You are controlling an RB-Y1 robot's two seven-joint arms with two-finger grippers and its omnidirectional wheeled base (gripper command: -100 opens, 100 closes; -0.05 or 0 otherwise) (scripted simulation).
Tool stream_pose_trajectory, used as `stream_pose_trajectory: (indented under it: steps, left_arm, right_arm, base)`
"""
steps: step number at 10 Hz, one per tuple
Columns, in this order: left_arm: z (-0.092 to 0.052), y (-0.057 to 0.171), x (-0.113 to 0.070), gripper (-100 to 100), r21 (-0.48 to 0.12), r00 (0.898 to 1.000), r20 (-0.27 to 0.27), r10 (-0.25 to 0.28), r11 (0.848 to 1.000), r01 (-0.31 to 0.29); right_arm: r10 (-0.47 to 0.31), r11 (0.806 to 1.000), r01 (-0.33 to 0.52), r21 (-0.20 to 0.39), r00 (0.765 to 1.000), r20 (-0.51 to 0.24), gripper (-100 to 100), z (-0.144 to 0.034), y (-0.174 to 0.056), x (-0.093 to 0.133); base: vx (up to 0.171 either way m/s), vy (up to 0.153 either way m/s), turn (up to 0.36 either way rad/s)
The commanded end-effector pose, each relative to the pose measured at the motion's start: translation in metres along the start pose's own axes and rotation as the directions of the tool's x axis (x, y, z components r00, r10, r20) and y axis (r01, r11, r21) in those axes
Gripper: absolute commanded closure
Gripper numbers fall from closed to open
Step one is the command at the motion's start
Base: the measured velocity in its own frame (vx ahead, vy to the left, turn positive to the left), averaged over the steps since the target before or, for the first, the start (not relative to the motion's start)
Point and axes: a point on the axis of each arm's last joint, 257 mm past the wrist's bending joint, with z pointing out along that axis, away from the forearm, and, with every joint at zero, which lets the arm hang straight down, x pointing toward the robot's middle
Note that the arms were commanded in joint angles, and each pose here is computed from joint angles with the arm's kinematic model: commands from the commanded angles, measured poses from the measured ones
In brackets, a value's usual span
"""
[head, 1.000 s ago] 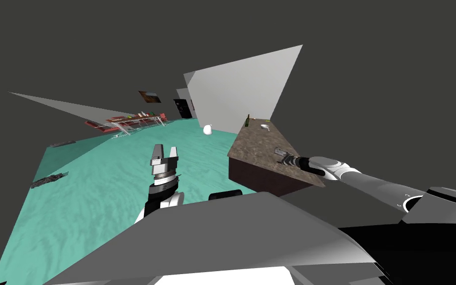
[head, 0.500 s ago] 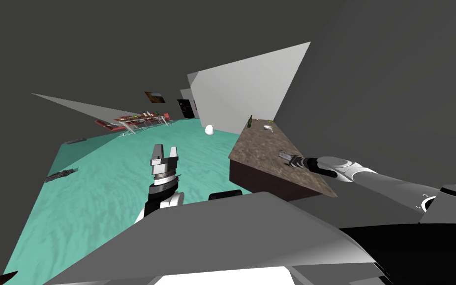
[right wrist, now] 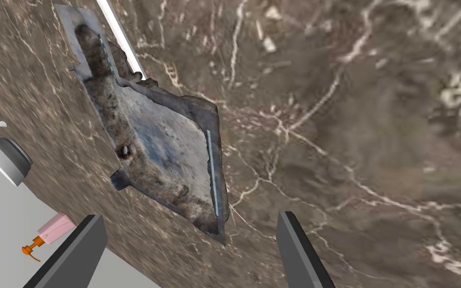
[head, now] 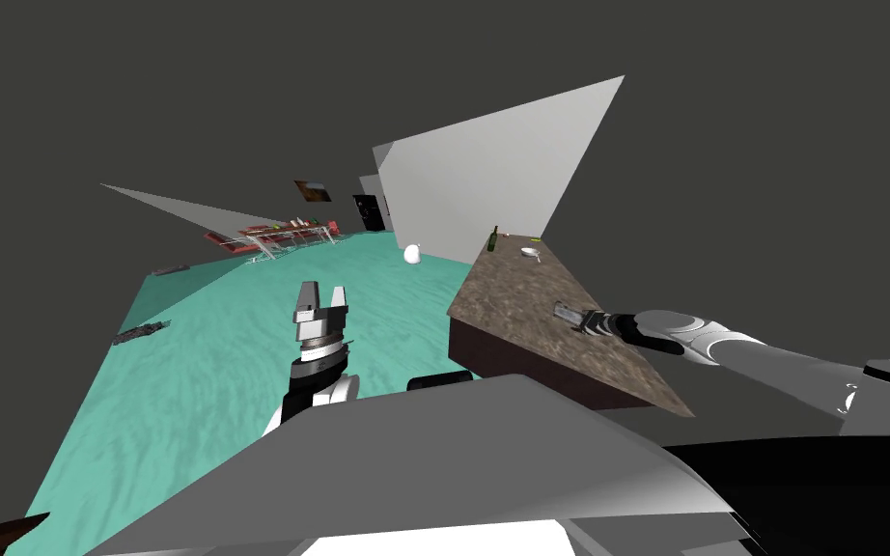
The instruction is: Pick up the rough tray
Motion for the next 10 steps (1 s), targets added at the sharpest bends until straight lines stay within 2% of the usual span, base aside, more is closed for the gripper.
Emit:
stream_pose_trajectory:
  steps: [1, 3, 4, 5, 6, 7, 8, 10]
  left_arm:
    - [0.000, 0.000, 0.000, 0, 0.000, 1.000, 0.000, 0.000, 1.000, 0.000]
    - [0.000, 0.000, 0.000, 0, 0.000, 1.000, 0.000, 0.000, 1.000, 0.000]
    - [0.000, 0.000, 0.000, 0, 0.000, 1.000, 0.000, 0.000, 1.000, 0.000]
    - [0.000, 0.000, 0.000, 0, 0.000, 1.000, 0.000, 0.000, 1.000, 0.000]
    - [0.000, 0.000, 0.000, 0, 0.000, 1.000, 0.000, 0.000, 1.000, 0.000]
    - [0.000, 0.000, 0.000, 0, 0.000, 1.000, 0.000, 0.000, 1.000, 0.000]
    - [0.000, 0.000, 0.000, 0, 0.000, 1.000, 0.000, 0.000, 1.000, 0.000]
    - [0.000, 0.000, 0.000, 0, 0.000, 1.000, 0.000, 0.000, 1.000, 0.000]
  right_arm:
    - [-0.008, 1.000, 0.008, -0.014, 0.999, -0.031, -100, 0.000, 0.004, 0.014]
    - [-0.010, 1.000, 0.009, -0.026, 0.999, -0.041, -100, 0.001, 0.010, 0.020]
    - [-0.008, 1.000, 0.008, -0.019, 0.999, -0.035, -100, -0.001, 0.008, 0.016]
    - [-0.009, 1.000, 0.008, -0.021, 0.999, -0.036, 0, -0.001, 0.008, 0.016]
    - [0.013, 1.000, -0.014, -0.014, 0.999, -0.051, -100, 0.000, 0.006, 0.027]
    - [0.027, 0.999, -0.028, -0.019, 0.999, -0.047, -100, 0.003, 0.010, 0.027]
    - [0.037, 0.999, -0.037, -0.003, 0.997, -0.071, -100, -0.001, 0.003, 0.040]
    - [0.058, 0.998, -0.058, 0.004, 0.995, -0.086, -100, -0.001, 0.002, 0.051]
  base:
    - [0.089, -0.054, 0.043]
    - [0.030, -0.017, 0.012]
    - [0.009, -0.003, 0.004]
    - [0.000, 0.000, 0.000]
    - [-0.040, -0.004, 0.202]
    - [-0.093, -0.026, 0.320]
    - [-0.078, -0.020, 0.098]
    - [-0.079, -0.004, 0.123]
